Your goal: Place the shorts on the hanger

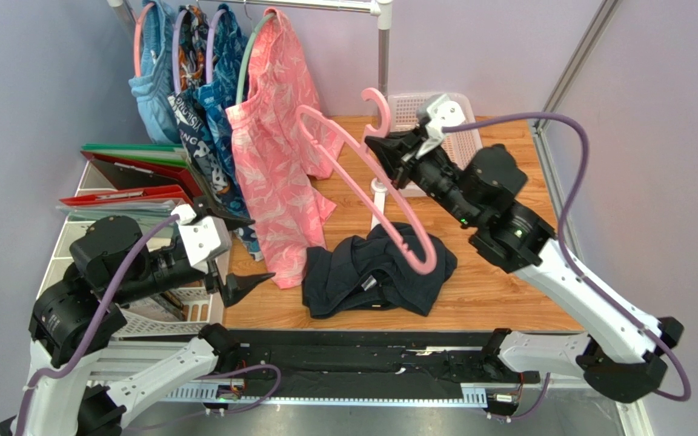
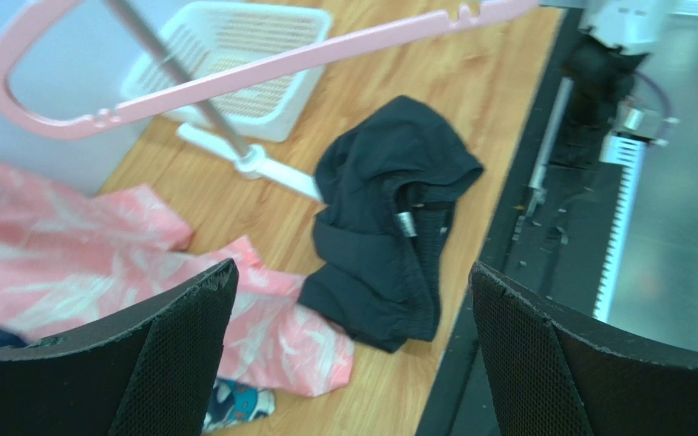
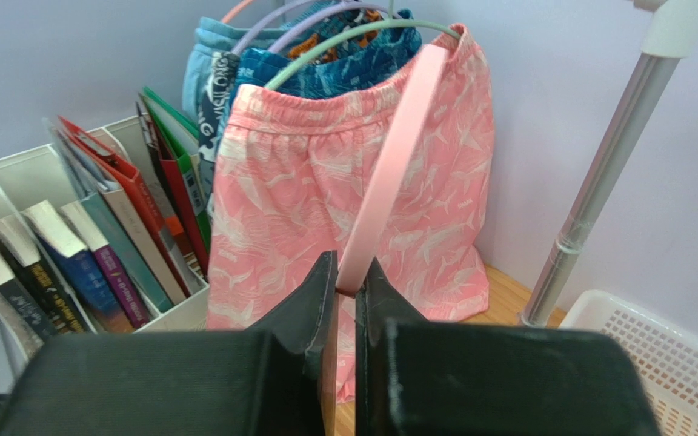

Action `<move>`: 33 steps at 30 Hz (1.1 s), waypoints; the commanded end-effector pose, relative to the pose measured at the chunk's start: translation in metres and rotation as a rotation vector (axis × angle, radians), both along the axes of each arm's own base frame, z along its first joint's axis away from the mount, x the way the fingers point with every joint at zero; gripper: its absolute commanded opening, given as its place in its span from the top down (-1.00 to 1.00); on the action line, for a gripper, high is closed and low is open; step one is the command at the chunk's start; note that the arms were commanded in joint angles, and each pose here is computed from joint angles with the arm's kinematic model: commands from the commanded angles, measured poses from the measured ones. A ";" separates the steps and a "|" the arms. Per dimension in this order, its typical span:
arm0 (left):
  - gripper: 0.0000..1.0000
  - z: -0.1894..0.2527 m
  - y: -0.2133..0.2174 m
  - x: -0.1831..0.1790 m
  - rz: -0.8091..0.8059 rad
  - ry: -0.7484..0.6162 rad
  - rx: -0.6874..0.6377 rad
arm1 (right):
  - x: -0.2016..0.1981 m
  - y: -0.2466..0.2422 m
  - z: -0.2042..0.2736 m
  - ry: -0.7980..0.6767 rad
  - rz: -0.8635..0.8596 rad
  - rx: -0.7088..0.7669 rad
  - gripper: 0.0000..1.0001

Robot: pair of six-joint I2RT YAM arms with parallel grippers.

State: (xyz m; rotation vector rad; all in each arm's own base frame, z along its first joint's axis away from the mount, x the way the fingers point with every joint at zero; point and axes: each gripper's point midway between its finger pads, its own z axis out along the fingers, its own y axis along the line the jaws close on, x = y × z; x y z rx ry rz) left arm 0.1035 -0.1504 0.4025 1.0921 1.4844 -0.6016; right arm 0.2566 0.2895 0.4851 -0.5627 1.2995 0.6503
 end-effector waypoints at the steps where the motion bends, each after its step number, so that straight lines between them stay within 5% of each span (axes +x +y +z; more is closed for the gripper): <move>1: -0.99 0.004 -0.026 -0.045 -0.327 0.011 -0.033 | -0.017 -0.008 0.001 -0.017 0.067 -0.017 1.00; 3: -0.99 -0.001 -0.031 -0.052 -0.400 -0.024 -0.022 | -0.021 -0.018 0.004 -0.005 0.081 -0.010 1.00; 5: -0.99 0.006 -0.026 -0.025 -0.271 -0.098 -0.009 | -0.035 -0.023 0.002 -0.025 0.129 -0.027 1.00; 13: -0.99 0.015 -0.034 0.016 -0.236 -0.245 0.118 | -0.138 -0.026 -0.062 -0.106 0.605 -0.305 1.00; 23: -0.96 -0.044 -0.083 0.032 -0.365 -0.031 0.087 | -0.189 -0.041 -0.076 -0.211 0.810 -0.422 1.00; 33: -0.78 -0.098 -0.110 -0.010 -0.555 0.235 0.089 | -0.189 -0.034 -0.083 -0.295 0.840 -0.488 1.00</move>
